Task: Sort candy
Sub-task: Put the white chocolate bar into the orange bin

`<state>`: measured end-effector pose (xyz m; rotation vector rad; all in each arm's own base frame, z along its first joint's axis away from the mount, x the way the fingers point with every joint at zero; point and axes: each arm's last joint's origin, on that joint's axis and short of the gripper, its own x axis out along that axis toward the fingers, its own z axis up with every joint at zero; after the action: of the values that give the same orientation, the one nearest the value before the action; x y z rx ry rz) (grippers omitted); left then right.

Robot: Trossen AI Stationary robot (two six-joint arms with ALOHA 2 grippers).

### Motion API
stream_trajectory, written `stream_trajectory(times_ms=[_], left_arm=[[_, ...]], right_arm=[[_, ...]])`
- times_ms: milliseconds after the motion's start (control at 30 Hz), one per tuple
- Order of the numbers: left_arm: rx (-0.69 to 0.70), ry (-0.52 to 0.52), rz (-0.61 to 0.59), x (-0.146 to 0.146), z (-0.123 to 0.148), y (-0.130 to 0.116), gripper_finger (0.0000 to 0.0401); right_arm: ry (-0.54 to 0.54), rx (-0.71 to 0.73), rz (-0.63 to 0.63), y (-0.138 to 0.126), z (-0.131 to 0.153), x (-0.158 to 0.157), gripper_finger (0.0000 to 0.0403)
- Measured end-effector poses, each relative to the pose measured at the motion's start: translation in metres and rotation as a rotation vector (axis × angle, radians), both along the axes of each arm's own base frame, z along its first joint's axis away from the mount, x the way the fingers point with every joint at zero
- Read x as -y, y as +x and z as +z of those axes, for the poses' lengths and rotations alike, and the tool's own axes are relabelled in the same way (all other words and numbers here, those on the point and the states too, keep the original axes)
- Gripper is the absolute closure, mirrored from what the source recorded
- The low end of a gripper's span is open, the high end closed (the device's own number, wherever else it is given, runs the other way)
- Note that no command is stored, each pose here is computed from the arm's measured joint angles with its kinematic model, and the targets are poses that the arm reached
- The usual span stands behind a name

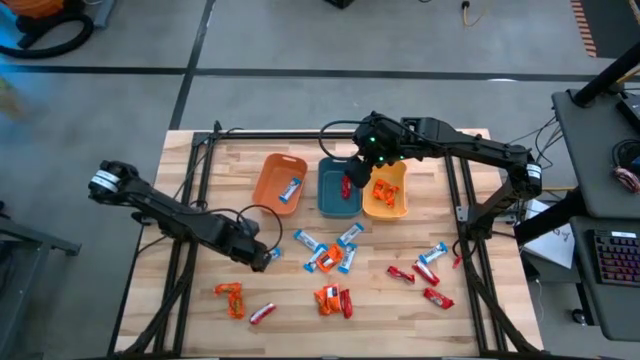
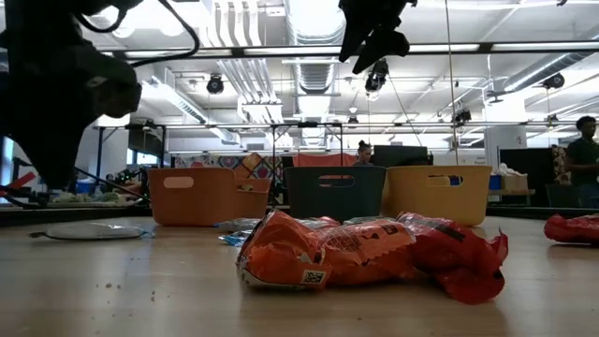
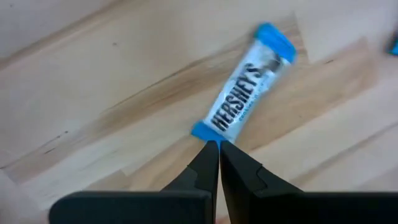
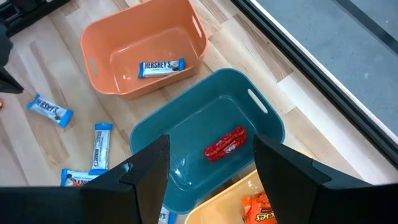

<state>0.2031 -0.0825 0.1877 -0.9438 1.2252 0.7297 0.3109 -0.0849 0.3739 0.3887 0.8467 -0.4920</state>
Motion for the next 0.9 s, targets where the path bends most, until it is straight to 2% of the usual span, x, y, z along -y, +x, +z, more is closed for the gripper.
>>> stream_trajectory(times_ms=[67, 100, 167, 233, 333, 533, 633, 733, 900], left_arm=[[0.046, -0.013, -0.033, 0.0, 0.006, -0.001, 0.0401], [0.085, -0.017, -0.091, 0.002, 0.011, -0.001, 0.0401], [0.18, -0.01, -0.248, 0.008, 0.019, -0.002, 0.0401], [0.245, 0.029, -0.379, 0.012, 0.026, -0.005, 0.0401], [0.283, 0.075, -0.51, 0.013, 0.032, -0.009, 0.0401], [0.285, 0.115, -0.646, 0.016, 0.029, -0.015, 0.0401], [0.282, 0.135, -0.671, 0.018, 0.027, -0.015, 0.0401], [0.283, 0.142, -0.657, 0.019, 0.025, -0.012, 0.0395], [0.275, 0.239, -0.746, 0.022, 0.018, -0.009, 0.0342]], right_arm=[[0.047, 0.013, 0.004, 0.0, 0.0, -0.002, 0.0183], [0.086, 0.017, 0.033, 0.001, -0.001, -0.004, 0.0183], [0.166, 0.028, 0.136, 0.002, -0.001, -0.014, 0.0184], [0.194, 0.042, 0.263, 0.006, 0.0, -0.028, 0.0184], [0.143, 0.039, 0.408, 0.013, -0.003, -0.05, 0.0184], [0.04, 0.14, 0.606, 0.042, -0.012, -0.089, 0.0184], [0.016, 0.159, 0.628, 0.057, -0.022, -0.106, 0.0184], [0.045, 0.163, 0.593, 0.065, -0.03, -0.118, 0.0184], [0.075, 0.162, 0.482, 0.063, -0.03, -0.132, 0.0184]])
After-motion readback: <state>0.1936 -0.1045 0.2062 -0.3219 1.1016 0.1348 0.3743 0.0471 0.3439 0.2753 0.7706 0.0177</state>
